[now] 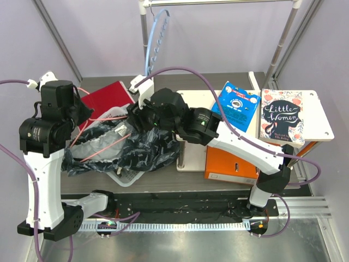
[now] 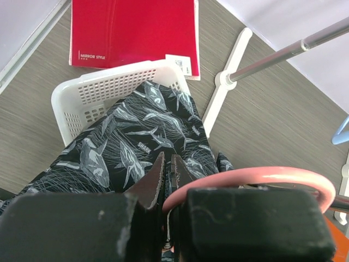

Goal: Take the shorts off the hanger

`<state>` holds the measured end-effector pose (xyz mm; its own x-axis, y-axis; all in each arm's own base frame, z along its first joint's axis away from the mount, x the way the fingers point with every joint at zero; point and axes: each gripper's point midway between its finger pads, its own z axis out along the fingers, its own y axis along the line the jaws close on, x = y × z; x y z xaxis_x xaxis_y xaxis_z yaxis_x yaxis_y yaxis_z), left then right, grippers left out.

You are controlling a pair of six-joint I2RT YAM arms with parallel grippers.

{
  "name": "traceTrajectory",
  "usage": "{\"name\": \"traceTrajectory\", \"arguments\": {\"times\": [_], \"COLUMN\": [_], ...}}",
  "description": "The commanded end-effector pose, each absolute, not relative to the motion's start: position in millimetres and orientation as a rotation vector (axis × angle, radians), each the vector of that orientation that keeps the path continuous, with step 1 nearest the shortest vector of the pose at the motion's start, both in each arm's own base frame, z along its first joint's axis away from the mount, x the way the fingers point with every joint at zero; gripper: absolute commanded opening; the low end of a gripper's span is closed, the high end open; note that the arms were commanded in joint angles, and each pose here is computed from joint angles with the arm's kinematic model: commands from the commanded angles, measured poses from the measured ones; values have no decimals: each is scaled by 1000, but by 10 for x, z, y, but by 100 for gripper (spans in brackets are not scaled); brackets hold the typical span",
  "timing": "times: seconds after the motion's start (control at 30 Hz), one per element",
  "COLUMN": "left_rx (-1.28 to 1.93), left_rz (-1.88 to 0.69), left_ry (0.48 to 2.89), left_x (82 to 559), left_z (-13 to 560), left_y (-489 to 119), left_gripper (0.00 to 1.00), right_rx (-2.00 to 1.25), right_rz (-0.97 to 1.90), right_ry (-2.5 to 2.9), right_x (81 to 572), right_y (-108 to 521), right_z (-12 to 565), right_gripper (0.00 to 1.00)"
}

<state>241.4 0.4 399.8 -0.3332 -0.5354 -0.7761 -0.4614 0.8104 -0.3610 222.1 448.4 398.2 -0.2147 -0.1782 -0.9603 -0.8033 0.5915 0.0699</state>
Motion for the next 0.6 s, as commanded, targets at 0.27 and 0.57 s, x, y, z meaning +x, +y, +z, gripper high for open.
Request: {"name": "traceTrajectory", "arguments": {"times": [0.27, 0.57], "left_rx": [-773, -701], "left_rz": [-114, -162], "left_ry": [1835, 1755], "left_x": [2347, 2200], "left_z": [4290, 4482], "left_y": [112, 104], "left_gripper": [0, 0], "right_rx": [-747, -470], "right_rz": [701, 454], "right_ry": [1715, 1767], "right_x": [2261, 2743], "right_y": [4284, 3684], "right_z": [4119, 4098], "right_gripper": [1, 1]}}
